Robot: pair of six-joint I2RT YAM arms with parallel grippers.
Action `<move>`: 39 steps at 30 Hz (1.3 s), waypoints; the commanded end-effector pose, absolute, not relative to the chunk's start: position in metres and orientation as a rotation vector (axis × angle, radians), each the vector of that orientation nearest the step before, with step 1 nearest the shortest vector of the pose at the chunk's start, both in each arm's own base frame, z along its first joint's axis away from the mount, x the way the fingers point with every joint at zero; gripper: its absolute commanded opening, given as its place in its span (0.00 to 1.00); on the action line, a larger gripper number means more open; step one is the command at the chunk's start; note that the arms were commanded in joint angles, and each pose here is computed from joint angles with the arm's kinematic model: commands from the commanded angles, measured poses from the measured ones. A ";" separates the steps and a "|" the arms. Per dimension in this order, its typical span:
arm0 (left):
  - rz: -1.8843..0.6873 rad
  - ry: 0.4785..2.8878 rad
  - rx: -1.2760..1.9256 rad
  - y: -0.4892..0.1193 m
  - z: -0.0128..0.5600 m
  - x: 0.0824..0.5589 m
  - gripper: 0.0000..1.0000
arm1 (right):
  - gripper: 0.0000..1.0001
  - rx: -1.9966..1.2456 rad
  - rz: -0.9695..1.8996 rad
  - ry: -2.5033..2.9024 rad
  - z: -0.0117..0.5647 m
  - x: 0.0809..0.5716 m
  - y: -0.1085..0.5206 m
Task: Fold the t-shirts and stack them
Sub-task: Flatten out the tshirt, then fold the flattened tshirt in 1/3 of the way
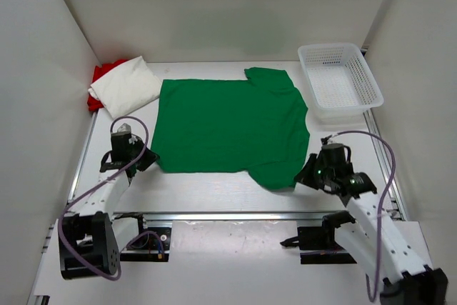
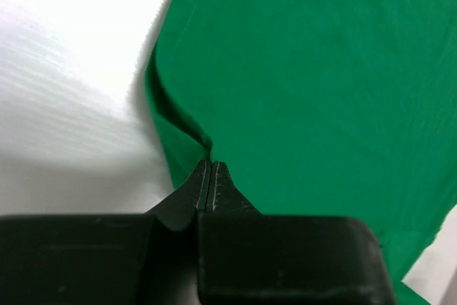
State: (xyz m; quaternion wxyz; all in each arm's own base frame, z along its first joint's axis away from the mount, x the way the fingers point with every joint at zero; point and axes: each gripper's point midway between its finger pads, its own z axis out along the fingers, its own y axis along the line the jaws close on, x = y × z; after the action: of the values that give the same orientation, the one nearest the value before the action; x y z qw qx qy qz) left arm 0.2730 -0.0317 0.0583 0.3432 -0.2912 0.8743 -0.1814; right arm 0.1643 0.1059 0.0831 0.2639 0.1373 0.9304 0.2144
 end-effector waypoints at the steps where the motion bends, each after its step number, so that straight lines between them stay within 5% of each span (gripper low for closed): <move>1: -0.563 2.126 -0.810 -0.030 0.089 0.308 0.00 | 0.00 0.280 0.653 2.302 0.125 0.230 0.097; 22: -0.579 1.988 -0.971 -0.009 0.104 0.399 0.00 | 0.00 0.331 0.488 2.223 0.147 0.395 0.047; 39: -0.534 2.047 -1.029 0.001 0.072 0.416 0.00 | 0.00 0.216 0.409 2.247 0.139 0.499 0.058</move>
State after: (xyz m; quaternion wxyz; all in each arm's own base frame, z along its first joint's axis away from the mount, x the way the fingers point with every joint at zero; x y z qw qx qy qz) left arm 0.4007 -0.0047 0.0556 0.3568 -0.4084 0.8136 -0.2096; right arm 0.4766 0.0606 0.1186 0.3741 0.0991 0.9050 0.1765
